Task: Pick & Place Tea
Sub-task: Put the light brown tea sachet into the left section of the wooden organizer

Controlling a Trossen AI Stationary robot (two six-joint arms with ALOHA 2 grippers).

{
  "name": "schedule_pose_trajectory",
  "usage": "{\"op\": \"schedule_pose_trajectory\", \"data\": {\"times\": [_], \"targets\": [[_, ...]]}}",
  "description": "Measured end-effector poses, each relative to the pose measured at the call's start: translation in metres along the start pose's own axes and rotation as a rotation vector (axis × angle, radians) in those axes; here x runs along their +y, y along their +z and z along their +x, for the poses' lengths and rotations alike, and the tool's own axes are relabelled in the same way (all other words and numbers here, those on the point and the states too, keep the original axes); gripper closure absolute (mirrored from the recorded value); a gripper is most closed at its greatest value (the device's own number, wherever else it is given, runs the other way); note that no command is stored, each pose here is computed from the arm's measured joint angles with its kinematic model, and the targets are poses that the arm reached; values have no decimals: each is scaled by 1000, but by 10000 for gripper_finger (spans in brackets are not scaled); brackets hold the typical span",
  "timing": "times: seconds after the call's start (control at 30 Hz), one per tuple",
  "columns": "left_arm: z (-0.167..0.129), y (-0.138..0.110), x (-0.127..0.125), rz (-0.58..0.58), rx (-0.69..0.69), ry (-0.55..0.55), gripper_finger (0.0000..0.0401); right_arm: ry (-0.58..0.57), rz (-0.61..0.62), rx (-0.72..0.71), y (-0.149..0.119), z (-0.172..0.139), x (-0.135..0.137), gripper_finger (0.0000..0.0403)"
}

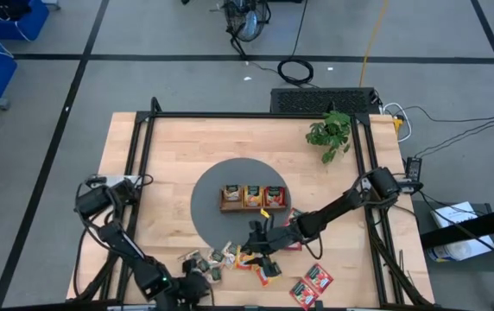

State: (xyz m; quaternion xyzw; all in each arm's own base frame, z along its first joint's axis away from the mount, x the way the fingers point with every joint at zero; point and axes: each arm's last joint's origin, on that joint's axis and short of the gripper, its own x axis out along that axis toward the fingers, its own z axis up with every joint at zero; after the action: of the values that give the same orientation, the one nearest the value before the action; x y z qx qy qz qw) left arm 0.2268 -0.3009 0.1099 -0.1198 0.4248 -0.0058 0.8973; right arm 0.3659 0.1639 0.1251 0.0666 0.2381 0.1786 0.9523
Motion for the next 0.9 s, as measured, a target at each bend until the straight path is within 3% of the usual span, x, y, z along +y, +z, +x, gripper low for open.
{"op": "schedule_pose_trajectory", "data": {"times": [0.5,0.7,0.8,0.9], "targets": [[20,34,26,116,-36,87,320,24,9,-10,-3,3,-1,209],[2,59,-1,191,-83,-9,320,-9,10,-13,-2,3,-4,209],[-11,62,-11,223,-43,12,320,-7,10,-19,-2,3,-4,209],[-25,55,-18,165,35,72,320,-7,9,-5,-3,3,-4,209]]}}
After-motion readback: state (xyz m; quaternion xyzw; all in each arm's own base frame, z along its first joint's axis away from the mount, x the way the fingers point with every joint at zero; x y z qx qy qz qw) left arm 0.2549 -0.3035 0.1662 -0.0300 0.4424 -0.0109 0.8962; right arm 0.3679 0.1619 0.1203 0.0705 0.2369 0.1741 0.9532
